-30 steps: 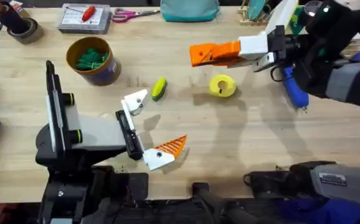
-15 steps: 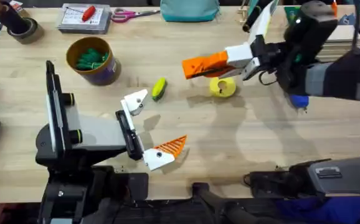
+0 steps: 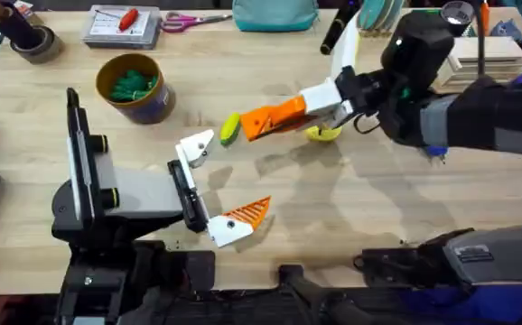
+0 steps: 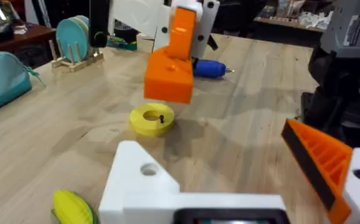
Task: Pick up the gripper from the table and insert it into the empty holder that is missing its gripper. Then pick up a screw, insert it into the mounting hole, and use the screwdriver to tighten it. Finally, clean up the table by picking up the vegetable and placing it into the bucket.
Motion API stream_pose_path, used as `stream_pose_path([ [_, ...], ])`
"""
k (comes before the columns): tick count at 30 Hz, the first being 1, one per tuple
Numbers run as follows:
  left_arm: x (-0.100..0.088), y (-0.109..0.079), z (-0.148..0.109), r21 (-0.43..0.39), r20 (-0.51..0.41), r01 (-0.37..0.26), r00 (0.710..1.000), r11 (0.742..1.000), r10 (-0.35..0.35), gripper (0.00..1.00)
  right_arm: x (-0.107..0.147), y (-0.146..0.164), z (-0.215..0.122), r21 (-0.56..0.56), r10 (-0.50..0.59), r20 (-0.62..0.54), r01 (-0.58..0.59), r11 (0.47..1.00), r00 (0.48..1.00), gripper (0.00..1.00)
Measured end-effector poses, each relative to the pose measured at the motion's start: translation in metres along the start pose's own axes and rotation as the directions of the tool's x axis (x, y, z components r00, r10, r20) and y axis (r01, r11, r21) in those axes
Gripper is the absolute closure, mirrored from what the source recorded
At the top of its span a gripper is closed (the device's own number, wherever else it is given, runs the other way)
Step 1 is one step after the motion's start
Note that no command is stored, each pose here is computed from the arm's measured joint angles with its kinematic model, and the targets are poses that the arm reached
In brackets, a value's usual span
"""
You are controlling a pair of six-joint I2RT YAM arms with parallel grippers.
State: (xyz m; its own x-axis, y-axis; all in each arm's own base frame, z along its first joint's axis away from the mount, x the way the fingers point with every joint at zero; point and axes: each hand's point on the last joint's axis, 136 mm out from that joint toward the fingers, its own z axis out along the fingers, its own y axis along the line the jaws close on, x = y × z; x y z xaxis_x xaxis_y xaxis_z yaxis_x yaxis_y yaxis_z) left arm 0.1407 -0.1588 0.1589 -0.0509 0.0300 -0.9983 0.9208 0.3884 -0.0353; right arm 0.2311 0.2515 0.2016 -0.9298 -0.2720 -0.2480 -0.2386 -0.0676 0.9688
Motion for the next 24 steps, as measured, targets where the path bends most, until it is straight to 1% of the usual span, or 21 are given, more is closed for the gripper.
stream_pose_path([
  [5,0.0,0.0,0.0,0.0,0.0,0.0,1.0,1.0,0.0,0.015,0.01,-0.015,0.003,0.015,0.054,0.03,-0.055,0.998,0.998,0.992],
  [7,0.0,0.0,0.0,0.0,0.0,0.0,1.0,1.0,0.0,0.015,0.012,-0.019,0.003,0.022,0.05,0.051,-0.052,0.998,0.997,0.992],
  [10,0.0,0.0,0.0,0.0,0.0,0.0,1.0,1.0,0.0,0.015,0.011,-0.014,0.003,0.023,-0.025,0.065,0.024,0.999,0.998,0.992],
  [11,0.0,0.0,0.0,0.0,0.0,0.0,1.0,1.0,0.0,0.015,0.008,-0.003,0.004,0.016,-0.1,0.073,0.099,0.995,0.992,0.992],
  [12,0.0,0.0,0.0,0.0,0.0,0.0,1.0,1.0,0.0,0.015,0.008,-0.001,0.005,0.014,-0.102,0.074,0.101,0.995,0.992,0.992],
  [18,0.0,0.0,0.0,0.0,0.0,0.0,1.0,1.0,0.0,0.015,0.01,-0.003,0.006,0.009,-0.018,0.086,0.017,1.0,0.996,0.992],
  [24,0.0,0.0,0.0,0.0,0.0,0.0,1.0,1.0,0.0,0.015,0.017,-0.014,0.011,0.012,0.061,0.121,-0.063,0.998,0.991,0.992],
])
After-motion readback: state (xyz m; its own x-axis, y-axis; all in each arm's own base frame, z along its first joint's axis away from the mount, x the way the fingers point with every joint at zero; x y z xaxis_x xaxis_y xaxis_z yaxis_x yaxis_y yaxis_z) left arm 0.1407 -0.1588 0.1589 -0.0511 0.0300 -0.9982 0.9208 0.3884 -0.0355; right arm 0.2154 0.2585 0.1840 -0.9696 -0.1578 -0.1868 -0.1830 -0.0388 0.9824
